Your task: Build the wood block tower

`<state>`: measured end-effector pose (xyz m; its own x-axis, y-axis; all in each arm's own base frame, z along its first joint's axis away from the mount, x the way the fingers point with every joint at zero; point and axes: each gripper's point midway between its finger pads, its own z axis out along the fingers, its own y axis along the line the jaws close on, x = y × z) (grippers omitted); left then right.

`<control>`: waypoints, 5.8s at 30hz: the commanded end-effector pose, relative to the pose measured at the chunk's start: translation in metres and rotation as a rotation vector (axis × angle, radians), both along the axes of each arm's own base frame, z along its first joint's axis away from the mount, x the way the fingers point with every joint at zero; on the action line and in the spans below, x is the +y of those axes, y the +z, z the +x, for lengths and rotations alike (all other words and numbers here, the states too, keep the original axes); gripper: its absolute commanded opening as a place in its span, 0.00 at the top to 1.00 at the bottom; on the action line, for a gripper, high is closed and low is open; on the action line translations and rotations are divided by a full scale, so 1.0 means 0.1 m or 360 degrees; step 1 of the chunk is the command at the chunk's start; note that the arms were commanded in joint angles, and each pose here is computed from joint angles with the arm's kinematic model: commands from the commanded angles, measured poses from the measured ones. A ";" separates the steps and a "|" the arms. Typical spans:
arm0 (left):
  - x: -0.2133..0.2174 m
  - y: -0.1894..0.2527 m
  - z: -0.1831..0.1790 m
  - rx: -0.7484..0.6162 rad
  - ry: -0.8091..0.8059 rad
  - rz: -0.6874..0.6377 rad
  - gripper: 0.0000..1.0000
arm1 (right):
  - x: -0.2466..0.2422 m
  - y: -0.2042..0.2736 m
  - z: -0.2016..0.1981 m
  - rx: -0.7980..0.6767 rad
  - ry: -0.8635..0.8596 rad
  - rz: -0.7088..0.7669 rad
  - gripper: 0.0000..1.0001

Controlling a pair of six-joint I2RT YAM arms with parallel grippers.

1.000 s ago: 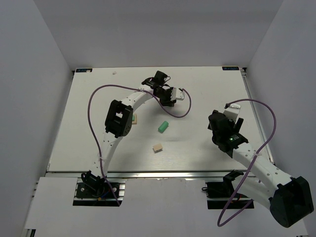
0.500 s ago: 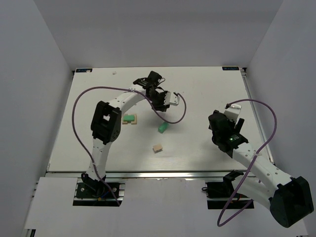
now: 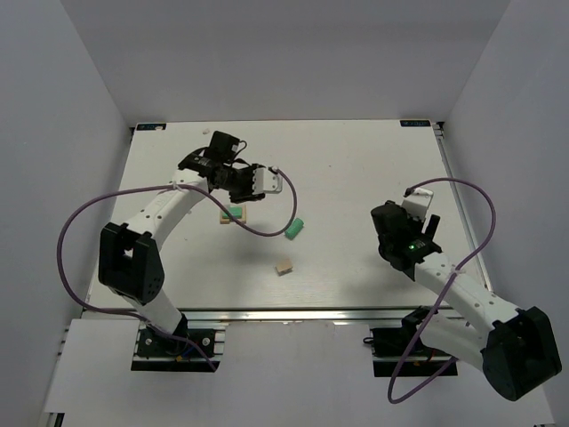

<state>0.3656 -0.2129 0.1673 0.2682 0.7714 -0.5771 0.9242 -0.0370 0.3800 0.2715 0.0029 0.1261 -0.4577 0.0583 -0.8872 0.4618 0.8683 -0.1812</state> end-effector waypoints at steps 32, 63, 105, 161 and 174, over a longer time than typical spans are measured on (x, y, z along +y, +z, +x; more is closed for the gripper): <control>0.75 -0.63 0.13 0.0038 0.0214 -0.0039 0.79 | -0.17 0.21 -0.01 -0.0075 -0.0236 -0.0075 0.11; 0.79 -0.87 0.12 0.0136 0.0135 -0.0056 0.75 | -0.30 0.36 -0.12 -0.0090 -0.0306 -0.0154 0.11; 0.82 -1.03 0.14 0.0162 0.0134 -0.0076 0.74 | -0.30 0.38 -0.12 -0.0081 -0.0305 -0.0152 0.11; 0.84 -1.01 0.24 0.0172 0.0232 -0.0092 0.38 | -0.25 0.31 -0.09 -0.0038 -0.0260 -0.0144 0.11; 0.83 -0.82 0.27 0.0139 0.0248 -0.0151 0.02 | -0.26 0.35 -0.10 -0.0062 -0.0259 -0.0130 0.11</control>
<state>0.3857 -0.1273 0.0545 0.0566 0.7717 -0.6334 0.9606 0.1308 0.2453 0.2537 -0.0241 0.1403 -0.4936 0.0206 -0.8694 0.5648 0.7678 -0.3025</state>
